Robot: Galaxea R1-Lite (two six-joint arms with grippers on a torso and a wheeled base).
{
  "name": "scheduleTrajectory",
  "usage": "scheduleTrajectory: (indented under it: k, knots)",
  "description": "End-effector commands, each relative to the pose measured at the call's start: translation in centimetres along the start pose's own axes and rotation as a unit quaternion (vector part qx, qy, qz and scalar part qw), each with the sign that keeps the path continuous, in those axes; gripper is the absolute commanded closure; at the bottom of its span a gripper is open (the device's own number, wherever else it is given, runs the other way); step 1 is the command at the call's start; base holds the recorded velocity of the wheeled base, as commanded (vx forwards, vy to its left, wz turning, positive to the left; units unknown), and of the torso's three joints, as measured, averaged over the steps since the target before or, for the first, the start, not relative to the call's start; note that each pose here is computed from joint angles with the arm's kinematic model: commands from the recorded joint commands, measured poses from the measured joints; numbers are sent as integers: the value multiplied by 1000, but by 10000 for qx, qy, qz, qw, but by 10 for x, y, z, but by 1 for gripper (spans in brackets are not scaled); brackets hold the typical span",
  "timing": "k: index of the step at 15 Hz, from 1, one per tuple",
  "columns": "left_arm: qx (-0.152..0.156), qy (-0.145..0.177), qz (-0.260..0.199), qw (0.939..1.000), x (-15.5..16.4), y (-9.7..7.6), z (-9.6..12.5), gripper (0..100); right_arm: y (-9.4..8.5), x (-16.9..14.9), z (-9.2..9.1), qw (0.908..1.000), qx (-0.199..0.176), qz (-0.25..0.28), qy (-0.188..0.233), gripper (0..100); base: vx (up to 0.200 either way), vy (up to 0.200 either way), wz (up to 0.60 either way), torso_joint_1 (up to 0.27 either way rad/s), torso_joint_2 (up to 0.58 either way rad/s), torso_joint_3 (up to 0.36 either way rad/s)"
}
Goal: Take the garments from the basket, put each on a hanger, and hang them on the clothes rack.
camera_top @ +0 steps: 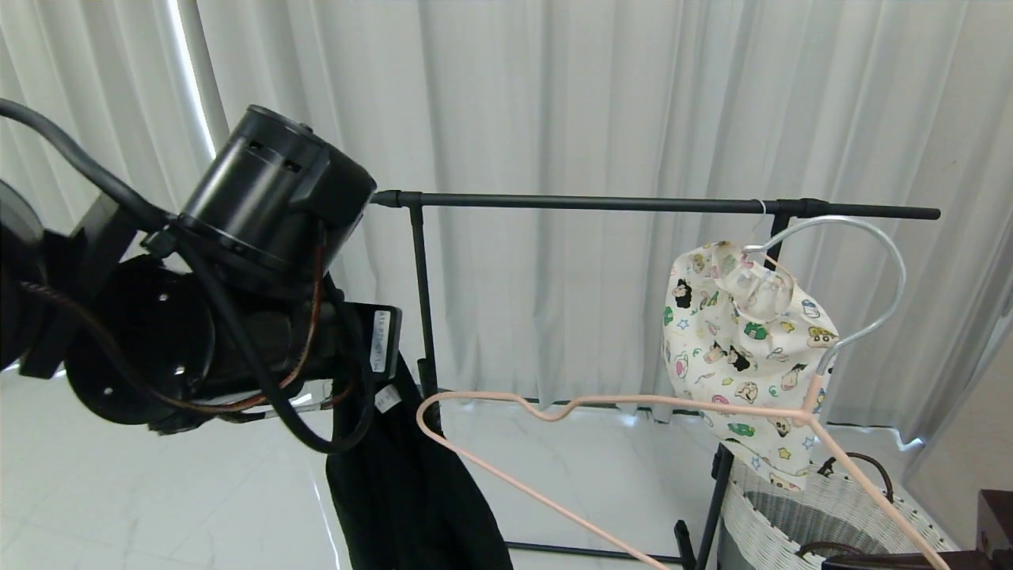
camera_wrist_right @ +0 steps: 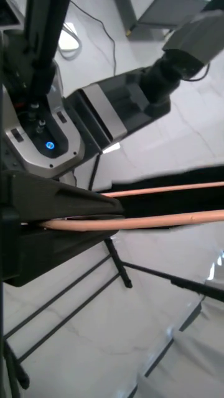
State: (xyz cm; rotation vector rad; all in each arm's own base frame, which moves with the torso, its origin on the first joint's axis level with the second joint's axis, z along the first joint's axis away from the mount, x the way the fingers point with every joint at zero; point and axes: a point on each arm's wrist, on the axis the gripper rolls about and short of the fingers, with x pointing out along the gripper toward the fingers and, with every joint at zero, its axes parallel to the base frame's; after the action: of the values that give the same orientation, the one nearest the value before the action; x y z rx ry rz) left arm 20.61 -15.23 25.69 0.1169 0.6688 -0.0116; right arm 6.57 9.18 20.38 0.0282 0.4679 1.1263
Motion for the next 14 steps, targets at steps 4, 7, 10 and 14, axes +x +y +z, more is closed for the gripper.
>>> scheduleTrajectory:
  k: [4, 7, 10, 14]
  knots:
    - [-282, 17, -136, 9995, 5, -17, 4, 100, -6, 25, 5, 9999, 100, 24, 130, 100, 0, 0, 0, 0, 0, 0]
    - [-399, -76, -261, 9988, -2, -20, 6, 100, -17, 45, 12, 9995, 286, -133, -9, 100, 0, 0, 0, 0, 0, 0]
    - [-438, -148, -306, 9985, -5, -21, 10, 100, -19, 47, 17, 9994, 291, -165, -65, 100, 0, 0, 0, 0, 0, 0]
    - [-418, -168, -357, 9983, -7, -24, 10, 100, -19, 47, 20, 9994, 283, -162, -119, 100, 0, 0, 0, 0, 0, 0]
